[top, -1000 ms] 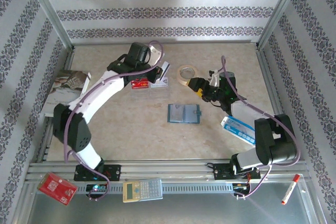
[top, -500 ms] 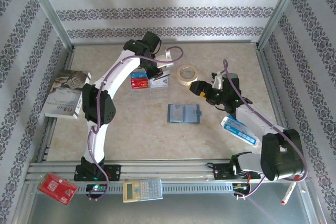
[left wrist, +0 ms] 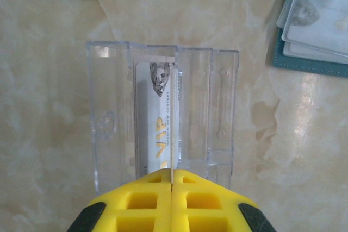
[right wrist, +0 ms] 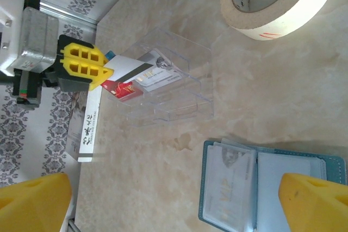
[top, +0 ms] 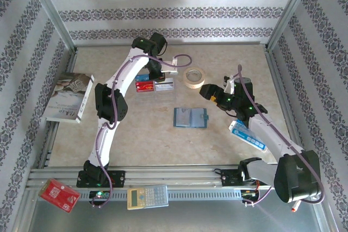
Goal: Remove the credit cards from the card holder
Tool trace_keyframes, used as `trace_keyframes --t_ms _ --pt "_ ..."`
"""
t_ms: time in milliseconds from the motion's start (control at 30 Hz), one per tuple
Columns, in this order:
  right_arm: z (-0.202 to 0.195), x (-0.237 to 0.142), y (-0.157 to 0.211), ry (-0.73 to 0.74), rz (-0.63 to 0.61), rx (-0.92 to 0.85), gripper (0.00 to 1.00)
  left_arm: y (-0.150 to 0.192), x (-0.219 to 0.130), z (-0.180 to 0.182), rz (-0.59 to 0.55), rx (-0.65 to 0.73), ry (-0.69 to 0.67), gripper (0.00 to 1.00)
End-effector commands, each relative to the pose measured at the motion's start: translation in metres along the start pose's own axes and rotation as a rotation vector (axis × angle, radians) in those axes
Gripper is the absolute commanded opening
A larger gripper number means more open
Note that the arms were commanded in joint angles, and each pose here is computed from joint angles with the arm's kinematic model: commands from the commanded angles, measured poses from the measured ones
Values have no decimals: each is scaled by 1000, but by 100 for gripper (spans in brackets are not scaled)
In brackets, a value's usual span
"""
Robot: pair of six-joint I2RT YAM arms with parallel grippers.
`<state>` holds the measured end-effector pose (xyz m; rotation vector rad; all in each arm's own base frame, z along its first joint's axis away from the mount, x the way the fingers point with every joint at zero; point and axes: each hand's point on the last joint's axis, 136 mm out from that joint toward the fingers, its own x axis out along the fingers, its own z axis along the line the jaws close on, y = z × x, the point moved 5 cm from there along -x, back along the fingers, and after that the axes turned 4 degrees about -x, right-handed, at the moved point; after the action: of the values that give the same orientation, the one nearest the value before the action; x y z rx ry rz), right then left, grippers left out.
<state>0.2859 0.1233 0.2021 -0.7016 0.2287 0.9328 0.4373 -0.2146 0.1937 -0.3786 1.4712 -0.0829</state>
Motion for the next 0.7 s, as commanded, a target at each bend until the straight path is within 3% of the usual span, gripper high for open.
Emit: trace_keyframes --t_ms 0,333,533,667 --pt "2 -2 5 19 -6 20 98 5 2 3 12 59 22 0" --pt "10 -3 8 27 -13 16 98 8 15 9 24 58 23 0" --pt "12 -1 8 12 -8 22 98 6 14 12 17 32 1 17" --pt "12 -1 8 8 -6 21 98 3 12 16 -3 32 -19 20"
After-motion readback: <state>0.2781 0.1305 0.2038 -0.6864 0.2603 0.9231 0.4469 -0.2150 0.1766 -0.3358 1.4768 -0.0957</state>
